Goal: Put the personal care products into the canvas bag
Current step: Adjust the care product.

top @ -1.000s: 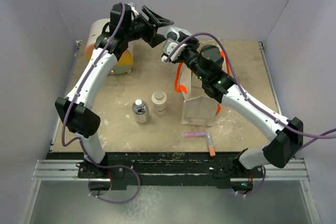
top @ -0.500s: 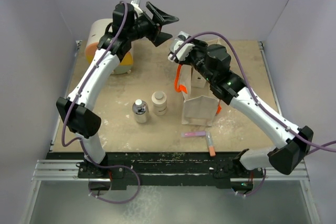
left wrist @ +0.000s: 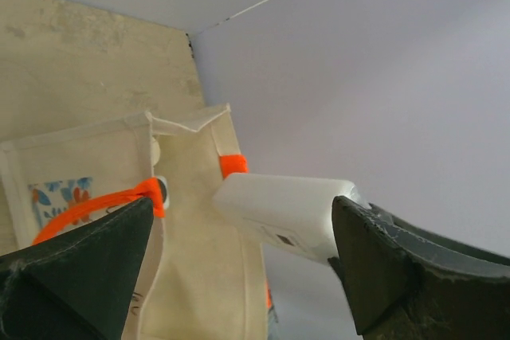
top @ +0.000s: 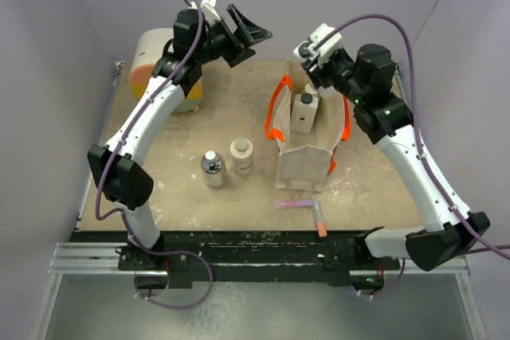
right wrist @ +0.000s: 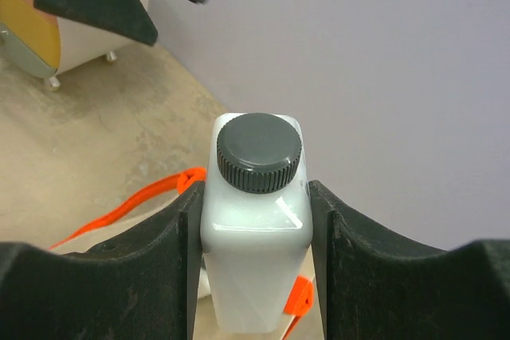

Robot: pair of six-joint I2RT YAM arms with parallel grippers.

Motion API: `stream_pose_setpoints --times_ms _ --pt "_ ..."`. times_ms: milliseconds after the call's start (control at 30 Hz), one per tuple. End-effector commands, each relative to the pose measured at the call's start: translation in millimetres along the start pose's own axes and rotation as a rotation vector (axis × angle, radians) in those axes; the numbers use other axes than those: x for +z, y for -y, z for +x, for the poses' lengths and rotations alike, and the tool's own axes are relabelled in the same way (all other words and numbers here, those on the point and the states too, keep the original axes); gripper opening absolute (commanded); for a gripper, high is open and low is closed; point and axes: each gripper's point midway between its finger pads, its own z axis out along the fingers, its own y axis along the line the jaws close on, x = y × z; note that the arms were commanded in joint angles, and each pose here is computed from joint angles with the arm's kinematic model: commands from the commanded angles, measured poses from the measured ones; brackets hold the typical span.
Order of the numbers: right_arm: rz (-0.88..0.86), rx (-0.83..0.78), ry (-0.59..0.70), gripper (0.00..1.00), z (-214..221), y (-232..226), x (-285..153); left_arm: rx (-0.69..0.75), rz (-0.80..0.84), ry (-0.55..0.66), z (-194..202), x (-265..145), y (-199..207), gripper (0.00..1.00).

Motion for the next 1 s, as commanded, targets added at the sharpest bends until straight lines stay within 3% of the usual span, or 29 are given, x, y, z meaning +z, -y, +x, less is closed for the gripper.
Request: stream_pose_setpoints --times_ms 0,433,567,967 --pt "0.002 0.064 0.279 0.00 -83 31 -41 0.223 0.074 0.094 -20 -15 24 0.96" --pt "-0.120 0.182 0.263 0.00 -65 12 -52 0.396 0.091 0.067 -6 -9 12 0.96" --pt "-0.165 0.198 0.253 0.00 -56 6 -49 0.445 0.173 0.021 7 -9 17 0.96" --pt "-0.316 0.226 0.246 0.00 -26 12 -47 0.948 0.595 -0.208 66 -14 28 0.95"
